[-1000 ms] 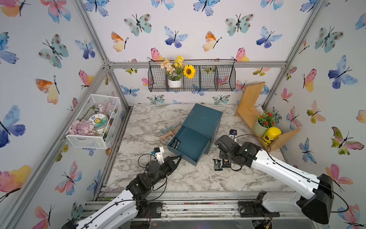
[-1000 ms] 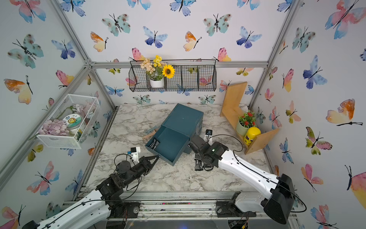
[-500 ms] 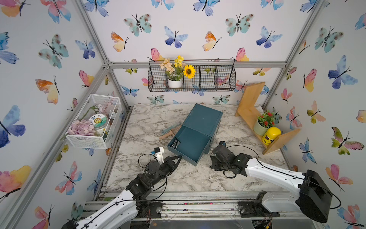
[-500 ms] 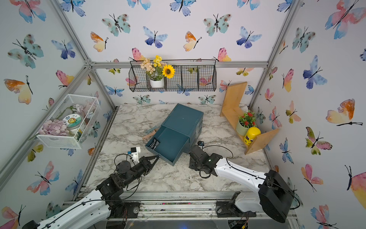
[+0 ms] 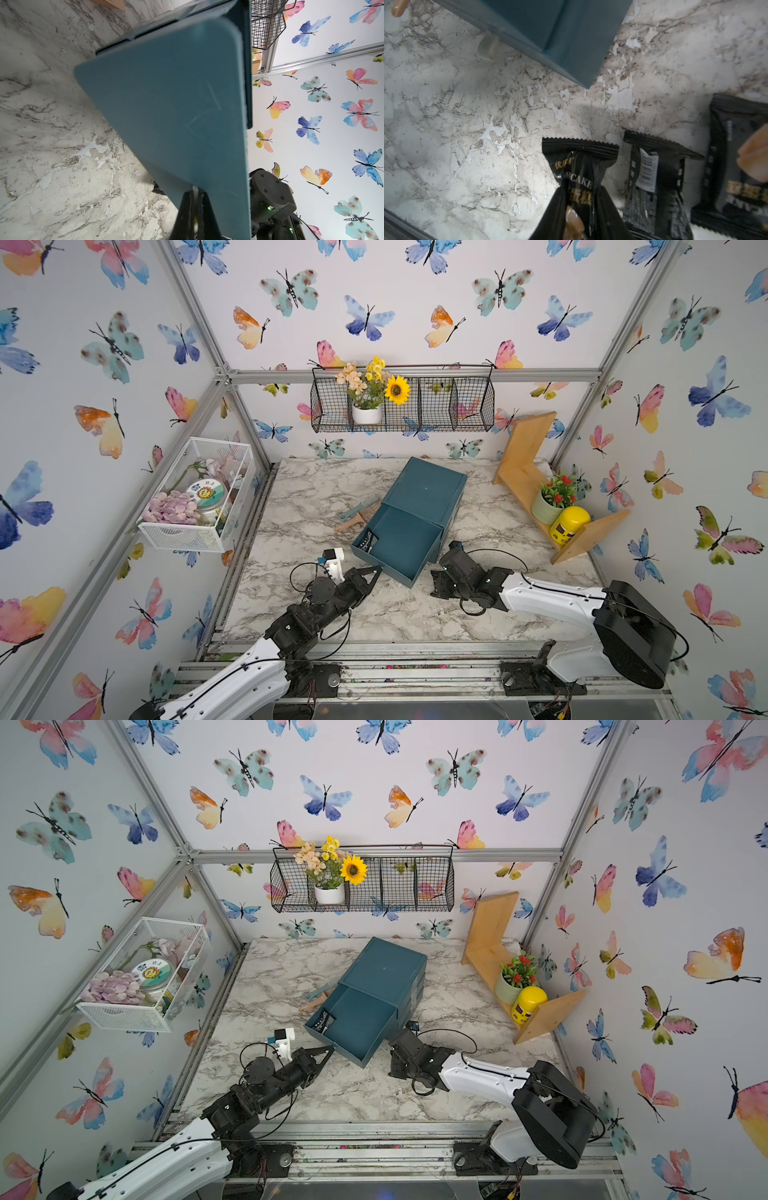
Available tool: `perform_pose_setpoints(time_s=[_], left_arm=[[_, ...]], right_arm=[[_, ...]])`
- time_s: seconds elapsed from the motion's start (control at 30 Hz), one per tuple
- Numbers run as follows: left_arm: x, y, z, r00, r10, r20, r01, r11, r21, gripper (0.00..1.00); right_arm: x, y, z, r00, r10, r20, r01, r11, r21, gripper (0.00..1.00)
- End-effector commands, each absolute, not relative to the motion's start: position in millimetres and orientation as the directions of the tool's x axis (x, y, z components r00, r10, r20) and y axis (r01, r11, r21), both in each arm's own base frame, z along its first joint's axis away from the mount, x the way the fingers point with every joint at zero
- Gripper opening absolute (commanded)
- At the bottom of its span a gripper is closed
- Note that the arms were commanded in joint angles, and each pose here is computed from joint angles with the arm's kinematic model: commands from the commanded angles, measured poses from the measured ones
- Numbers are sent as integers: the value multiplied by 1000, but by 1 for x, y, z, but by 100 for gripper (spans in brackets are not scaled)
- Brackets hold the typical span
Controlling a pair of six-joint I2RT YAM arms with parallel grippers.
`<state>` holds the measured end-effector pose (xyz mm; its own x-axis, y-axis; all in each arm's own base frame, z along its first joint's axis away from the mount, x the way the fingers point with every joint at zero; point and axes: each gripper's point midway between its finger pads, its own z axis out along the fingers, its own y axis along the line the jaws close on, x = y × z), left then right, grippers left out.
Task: Take the cookies out of the drawer
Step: Place the cookie at the center of the board.
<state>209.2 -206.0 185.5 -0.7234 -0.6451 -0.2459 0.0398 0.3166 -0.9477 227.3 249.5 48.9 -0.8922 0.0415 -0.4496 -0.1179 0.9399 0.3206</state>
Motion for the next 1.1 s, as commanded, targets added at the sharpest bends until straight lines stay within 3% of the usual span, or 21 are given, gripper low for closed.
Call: perform_pose_setpoints(time_s=[0.0,0.2,0.57,0.9,1.07], left_arm=[[214,-203,197,-696,-666,-270,72,309,-948,0],[214,-203,197,-696,-665,-271,73,310,-948,0],[214,-204,198,-695,-666,-271,76,307,-949,0],[214,-204,198,-697,-663,-273,79,308,-948,0],[214,-204,198,-696,-663,-274,81,307,-948,0]], right_arm=[[225,250,38,-896,20,-443,-132,942,308,28],[226,249,27,-900,5,-435,-131,950,282,30],[228,240,42,-889,2,-459,-126,960,248,50],[239,206,135,-786,-62,-615,-167,979,115,57],[245,218,210,-660,-118,-742,-320,938,136,57]])
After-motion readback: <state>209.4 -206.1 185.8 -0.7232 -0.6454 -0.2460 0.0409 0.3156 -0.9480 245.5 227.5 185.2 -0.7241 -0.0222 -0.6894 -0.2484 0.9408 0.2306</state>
